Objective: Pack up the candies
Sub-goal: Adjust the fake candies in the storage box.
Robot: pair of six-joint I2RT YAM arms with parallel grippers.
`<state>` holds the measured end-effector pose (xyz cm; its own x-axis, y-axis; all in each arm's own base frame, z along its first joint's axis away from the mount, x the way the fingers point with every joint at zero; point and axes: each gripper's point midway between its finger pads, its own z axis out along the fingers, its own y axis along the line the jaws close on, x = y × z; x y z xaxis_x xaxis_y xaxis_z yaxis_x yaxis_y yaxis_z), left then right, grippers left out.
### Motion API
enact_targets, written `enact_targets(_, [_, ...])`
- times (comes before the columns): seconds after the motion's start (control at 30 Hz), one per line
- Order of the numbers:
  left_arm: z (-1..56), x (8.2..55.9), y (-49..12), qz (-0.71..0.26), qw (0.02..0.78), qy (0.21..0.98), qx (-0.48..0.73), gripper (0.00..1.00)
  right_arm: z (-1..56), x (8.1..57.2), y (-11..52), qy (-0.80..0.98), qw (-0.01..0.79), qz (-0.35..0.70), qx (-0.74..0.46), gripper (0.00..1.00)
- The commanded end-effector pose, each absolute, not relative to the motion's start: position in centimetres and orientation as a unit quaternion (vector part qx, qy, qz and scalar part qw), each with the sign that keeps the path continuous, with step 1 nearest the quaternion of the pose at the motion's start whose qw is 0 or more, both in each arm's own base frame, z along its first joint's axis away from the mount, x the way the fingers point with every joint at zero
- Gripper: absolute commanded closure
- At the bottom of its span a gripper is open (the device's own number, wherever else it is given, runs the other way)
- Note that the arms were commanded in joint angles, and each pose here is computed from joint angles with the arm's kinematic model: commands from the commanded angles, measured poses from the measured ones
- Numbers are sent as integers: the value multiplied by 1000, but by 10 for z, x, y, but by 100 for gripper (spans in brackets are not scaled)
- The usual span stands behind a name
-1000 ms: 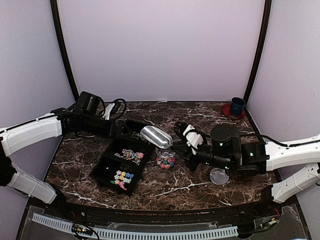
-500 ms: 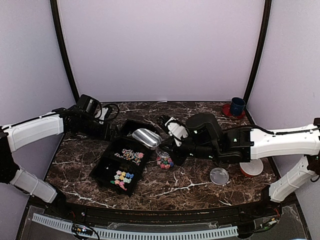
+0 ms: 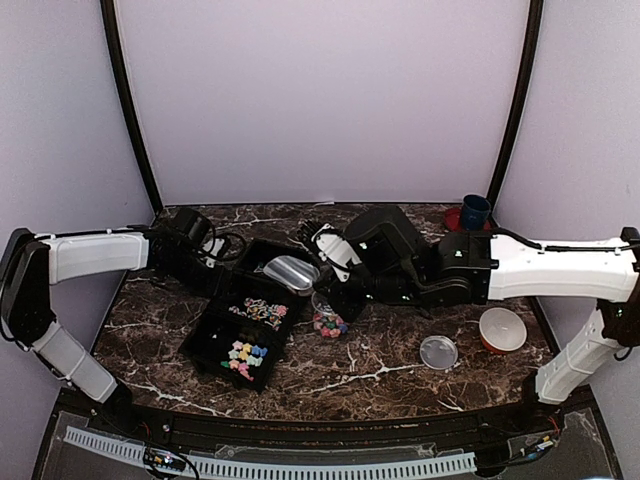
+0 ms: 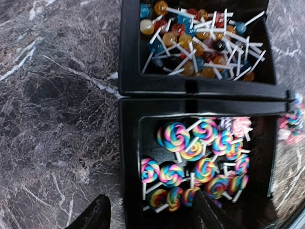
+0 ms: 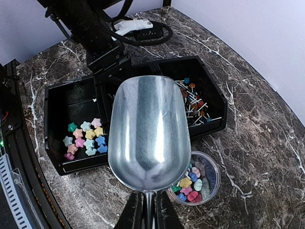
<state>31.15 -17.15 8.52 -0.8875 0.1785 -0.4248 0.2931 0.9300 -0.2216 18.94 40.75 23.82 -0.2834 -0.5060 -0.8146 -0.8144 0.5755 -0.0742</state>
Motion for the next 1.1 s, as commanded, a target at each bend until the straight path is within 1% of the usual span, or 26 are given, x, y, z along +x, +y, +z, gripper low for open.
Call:
enact_targets(0.0, [65, 305, -163, -121, 170, 970, 127, 41, 254, 184, 415, 779, 425, 181, -424, 100])
enact_targets(0.1, [61, 304, -165, -128, 162, 970, 125, 51, 250, 182, 415, 785, 410, 165, -434, 100])
enact_targets(0.27, [60, 304, -168, -142, 158, 970, 118, 70, 245, 183, 410, 798, 389, 140, -437, 100])
enact_targets(0.43, [59, 302, -171, -156, 153, 969, 118, 83, 241, 181, 414, 804, 374, 138, -442, 100])
enact_targets(0.53, [59, 301, -173, -163, 150, 968, 116, 95, 242, 180, 415, 807, 364, 129, -446, 100])
enact_targets(0.6, [59, 299, -174, -170, 148, 967, 116, 100, 242, 181, 414, 810, 357, 118, -450, 100])
enact_targets(0.73, [58, 296, -177, -181, 144, 966, 115, 100, 243, 182, 411, 811, 353, 105, -456, 100])
enact_targets(0.9, [67, 296, -179, -204, 156, 961, 105, 100, 248, 179, 412, 808, 355, 118, -455, 100])
enact_targets(1.07, [86, 297, -184, -266, 175, 944, 81, 100, 248, 177, 411, 811, 343, 113, -460, 100])
